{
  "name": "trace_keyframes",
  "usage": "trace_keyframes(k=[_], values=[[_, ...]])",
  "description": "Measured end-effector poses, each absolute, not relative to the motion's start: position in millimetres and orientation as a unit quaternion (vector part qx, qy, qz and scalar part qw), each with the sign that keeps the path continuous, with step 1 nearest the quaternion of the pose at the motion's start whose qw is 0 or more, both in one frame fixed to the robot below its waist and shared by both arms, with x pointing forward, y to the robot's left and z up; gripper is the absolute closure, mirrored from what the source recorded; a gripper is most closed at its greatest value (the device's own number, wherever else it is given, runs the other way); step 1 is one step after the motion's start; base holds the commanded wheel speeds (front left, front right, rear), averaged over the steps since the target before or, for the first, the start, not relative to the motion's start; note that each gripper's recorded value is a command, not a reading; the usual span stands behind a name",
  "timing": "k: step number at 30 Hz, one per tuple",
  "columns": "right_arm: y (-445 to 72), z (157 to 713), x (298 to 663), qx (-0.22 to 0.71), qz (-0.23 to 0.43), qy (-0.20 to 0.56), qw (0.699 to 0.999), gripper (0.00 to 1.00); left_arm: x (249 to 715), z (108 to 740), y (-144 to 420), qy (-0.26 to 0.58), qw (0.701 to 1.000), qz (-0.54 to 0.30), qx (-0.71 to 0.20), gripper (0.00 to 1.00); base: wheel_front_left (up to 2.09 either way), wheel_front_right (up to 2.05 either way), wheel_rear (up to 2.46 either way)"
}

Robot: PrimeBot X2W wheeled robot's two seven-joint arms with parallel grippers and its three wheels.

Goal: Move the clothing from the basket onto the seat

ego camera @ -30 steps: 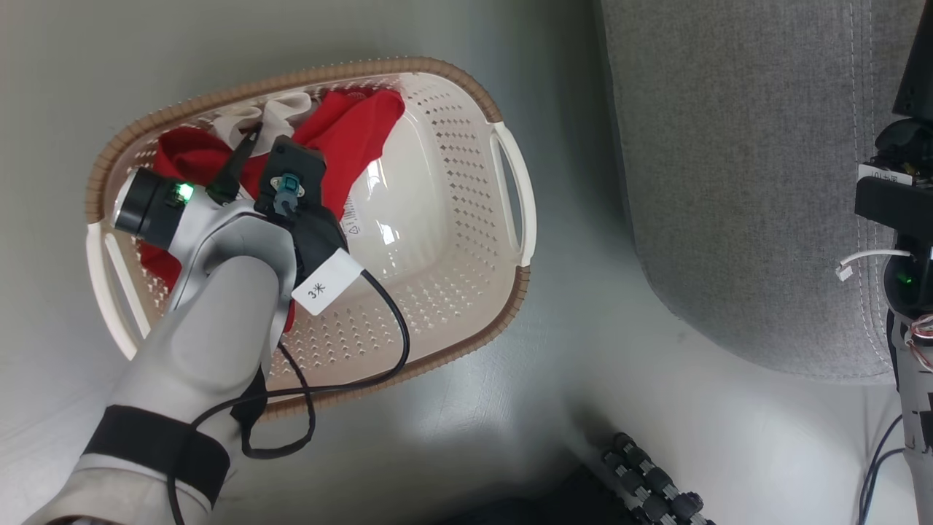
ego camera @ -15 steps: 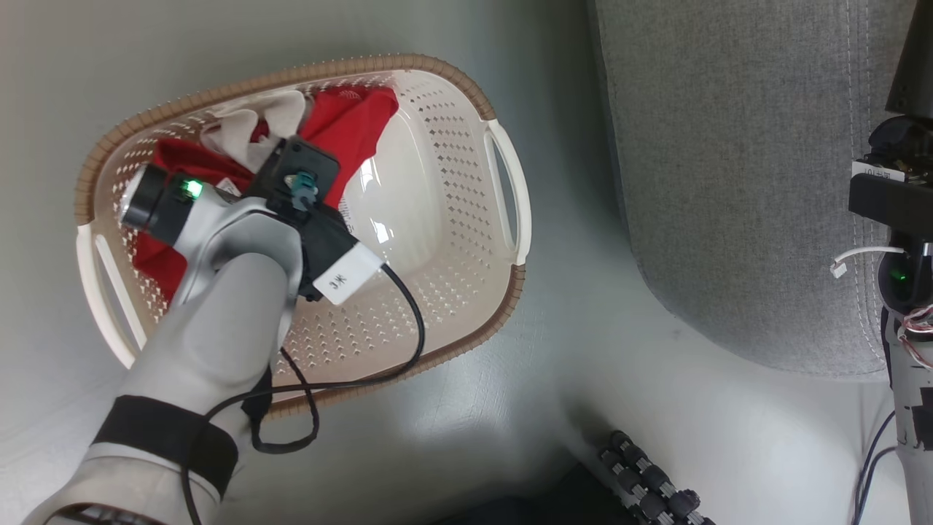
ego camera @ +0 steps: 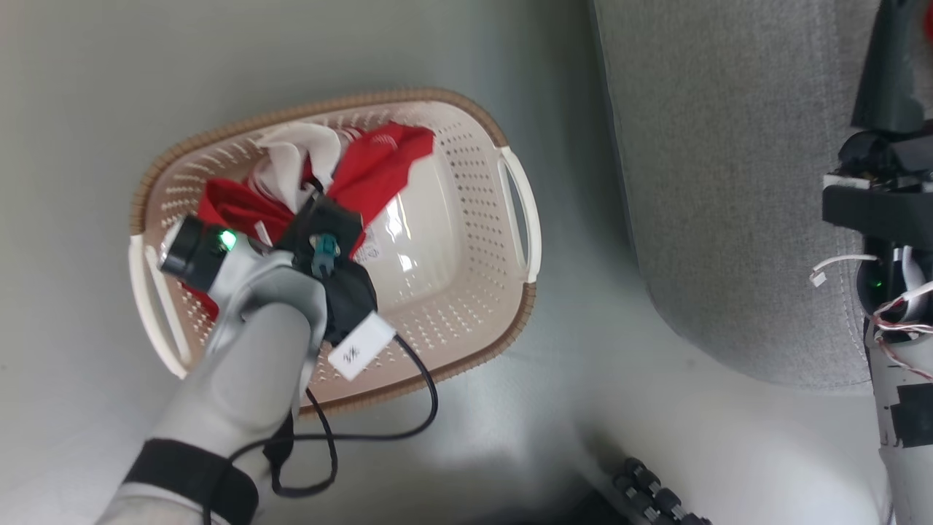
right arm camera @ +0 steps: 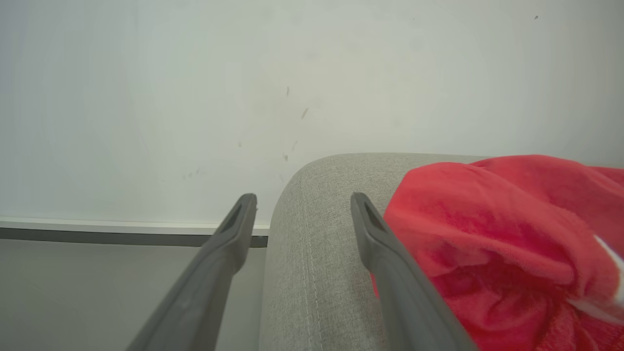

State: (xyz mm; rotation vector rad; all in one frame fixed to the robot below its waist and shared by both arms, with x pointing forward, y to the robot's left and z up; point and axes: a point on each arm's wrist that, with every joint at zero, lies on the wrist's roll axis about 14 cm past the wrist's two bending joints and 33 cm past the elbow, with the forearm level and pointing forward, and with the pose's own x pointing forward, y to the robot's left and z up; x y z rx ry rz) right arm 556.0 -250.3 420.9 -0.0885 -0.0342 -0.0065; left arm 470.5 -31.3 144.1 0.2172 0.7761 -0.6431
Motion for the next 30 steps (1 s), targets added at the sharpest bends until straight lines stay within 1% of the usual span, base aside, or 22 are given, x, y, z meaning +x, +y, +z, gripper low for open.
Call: trace_keyframes(k=[7,12,13,16,17,19,29,30], values=[[-242,428,549,-0.038,0.007,-0.013,0.999,0.0,473,181,-29,0.326,0.892,-0.302,0.079,1.0,0.0,0.0,0.0],[-231,438,546,-0.028,0.019,-0.016,0.999,0.0,484,223,-39,0.279,0.908,-0.31,0.048,1.0,0.0,0.0,0.0],[-229,439,542,-0.026,0.02,-0.013,0.999,0.0,490,242,-42,0.257,0.914,-0.311,0.038,1.0,0.0,0.0,0.0],[-226,442,536,-0.022,0.022,-0.01,0.999,0.0,500,270,-43,0.227,0.924,-0.308,0.022,1.0,0.0,0.0,0.0],[-222,444,530,-0.022,0.026,-0.005,0.999,0.0,508,297,-43,0.196,0.931,-0.309,0.016,1.0,0.0,0.0,0.0],[-214,449,525,-0.013,0.031,-0.006,0.999,0.0,514,327,-39,0.165,0.936,-0.309,0.021,1.0,0.0,0.0,0.0],[-187,470,512,0.006,0.058,-0.015,0.998,0.0,527,401,-16,0.103,0.956,-0.277,0.0,1.0,0.0,0.0,0.0],[-183,475,509,0.007,0.062,-0.018,0.998,0.0,528,415,-12,0.09,0.958,-0.273,-0.005,1.0,0.0,0.0,0.0]])
